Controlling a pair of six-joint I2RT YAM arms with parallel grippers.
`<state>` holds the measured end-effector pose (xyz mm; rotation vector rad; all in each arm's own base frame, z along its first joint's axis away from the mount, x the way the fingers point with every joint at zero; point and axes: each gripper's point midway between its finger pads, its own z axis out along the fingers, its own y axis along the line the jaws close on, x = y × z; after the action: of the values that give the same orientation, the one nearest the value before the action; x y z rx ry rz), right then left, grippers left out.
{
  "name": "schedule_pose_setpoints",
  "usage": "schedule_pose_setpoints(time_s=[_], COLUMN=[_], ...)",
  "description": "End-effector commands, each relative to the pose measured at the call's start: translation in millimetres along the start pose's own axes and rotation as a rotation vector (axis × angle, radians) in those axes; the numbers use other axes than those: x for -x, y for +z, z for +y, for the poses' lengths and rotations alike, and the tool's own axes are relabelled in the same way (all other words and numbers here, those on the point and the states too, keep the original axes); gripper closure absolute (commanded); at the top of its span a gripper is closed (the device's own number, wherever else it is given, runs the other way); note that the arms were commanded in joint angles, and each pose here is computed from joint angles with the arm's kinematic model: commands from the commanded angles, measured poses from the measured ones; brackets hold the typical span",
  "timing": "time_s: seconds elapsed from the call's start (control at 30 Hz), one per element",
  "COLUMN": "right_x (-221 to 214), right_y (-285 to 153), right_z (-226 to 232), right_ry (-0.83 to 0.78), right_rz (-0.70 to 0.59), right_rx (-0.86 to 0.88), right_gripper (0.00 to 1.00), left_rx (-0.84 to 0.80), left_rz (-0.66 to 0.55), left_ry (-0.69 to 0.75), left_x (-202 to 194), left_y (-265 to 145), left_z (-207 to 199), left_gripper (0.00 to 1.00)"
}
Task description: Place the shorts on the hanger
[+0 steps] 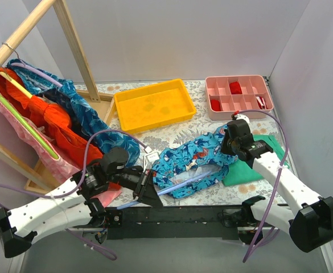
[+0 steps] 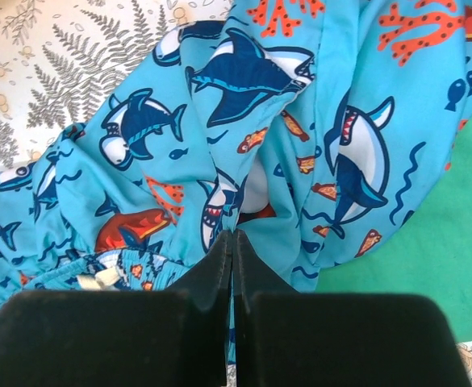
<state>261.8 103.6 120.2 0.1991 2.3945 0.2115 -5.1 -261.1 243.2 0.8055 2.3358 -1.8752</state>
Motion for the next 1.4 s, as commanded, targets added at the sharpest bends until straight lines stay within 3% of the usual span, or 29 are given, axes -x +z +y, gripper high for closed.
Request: schedule_pose_setpoints(time_s=[0.0,0.37,0.47,0.5,0.6,0.67,1.1,1.37], right_x=[29,22,17,16,9,6,-25,-38], right_y=[-15,-29,-34,-36,-43,-49,-42,-41], right_z=[22,21,22,22,16,14,14,22], right_ry=[0.011,0.014,0.019,0.021,0.026,0.037,0.048,0.036], right_rz=[-0.06,-0.057,-0.063,-0.066,-0.076,-0.102,-0.148,-0.125], right_rx=[0.089,0.121,0.153,0.161,0.164,0.181,0.29,0.341], right_gripper=[0.99,0.99,0.82,0.69,0.51,0.46,0.45,0.36], left_rx=[0.021,0.09,0.077,0.058,0.055,0.056,0.025,0.007], left_rz=[-0.094,-0.236,-0.293,-0.318,-0.335,-0.335,-0.349,-0.353], left_ry=[0.162,0.244,0.266,0.287,0.293,0.288,0.282,0.283], left_x=[29,57,63,66,66,64,63,63], left_y=[24,45,40,39,37,38,41,42], left_z=[6,28,23,18,20,24,26,25], left_gripper=[1.0,1.0,1.0,1.0,1.0,1.0,1.0,1.0])
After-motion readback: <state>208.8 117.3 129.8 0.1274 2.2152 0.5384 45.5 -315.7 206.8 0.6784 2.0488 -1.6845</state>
